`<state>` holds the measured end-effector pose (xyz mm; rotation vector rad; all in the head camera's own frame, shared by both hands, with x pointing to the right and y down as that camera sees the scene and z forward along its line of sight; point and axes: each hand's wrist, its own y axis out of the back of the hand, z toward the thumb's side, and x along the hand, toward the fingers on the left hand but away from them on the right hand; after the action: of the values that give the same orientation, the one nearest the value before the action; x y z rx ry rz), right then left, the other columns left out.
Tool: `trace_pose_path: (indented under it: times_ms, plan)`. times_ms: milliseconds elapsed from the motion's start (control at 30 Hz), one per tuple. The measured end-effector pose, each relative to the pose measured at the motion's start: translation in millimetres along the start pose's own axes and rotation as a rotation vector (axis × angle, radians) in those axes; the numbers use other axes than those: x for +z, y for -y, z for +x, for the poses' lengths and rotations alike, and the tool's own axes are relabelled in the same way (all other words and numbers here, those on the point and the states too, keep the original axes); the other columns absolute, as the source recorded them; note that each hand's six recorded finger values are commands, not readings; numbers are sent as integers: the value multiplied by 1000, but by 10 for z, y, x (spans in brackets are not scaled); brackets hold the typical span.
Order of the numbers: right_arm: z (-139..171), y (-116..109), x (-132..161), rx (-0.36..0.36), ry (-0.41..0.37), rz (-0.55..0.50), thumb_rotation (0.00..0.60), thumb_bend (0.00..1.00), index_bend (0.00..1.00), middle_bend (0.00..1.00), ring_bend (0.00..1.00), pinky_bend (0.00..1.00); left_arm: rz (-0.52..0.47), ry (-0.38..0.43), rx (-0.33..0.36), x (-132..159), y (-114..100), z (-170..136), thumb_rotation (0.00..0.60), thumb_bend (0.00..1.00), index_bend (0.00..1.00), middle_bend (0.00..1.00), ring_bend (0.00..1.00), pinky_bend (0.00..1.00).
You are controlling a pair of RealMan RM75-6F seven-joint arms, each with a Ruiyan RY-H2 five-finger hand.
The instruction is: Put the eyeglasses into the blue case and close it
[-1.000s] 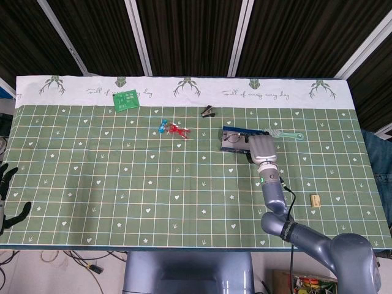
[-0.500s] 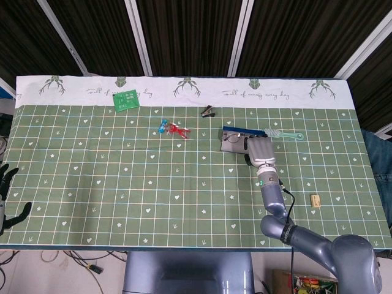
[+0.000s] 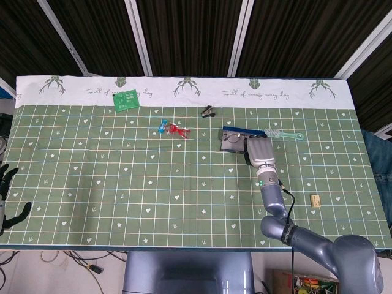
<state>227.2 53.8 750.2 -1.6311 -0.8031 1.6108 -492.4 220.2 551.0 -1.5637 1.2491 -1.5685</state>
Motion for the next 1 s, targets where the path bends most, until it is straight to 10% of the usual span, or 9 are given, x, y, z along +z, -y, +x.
trace_pose_path:
  times_ms: [1000]
  plan:
    - [287, -64, 53, 17, -69, -59, 600, 527, 746, 394, 364, 266, 7, 1, -9, 3, 14, -5, 600, 317, 108, 0, 0, 0]
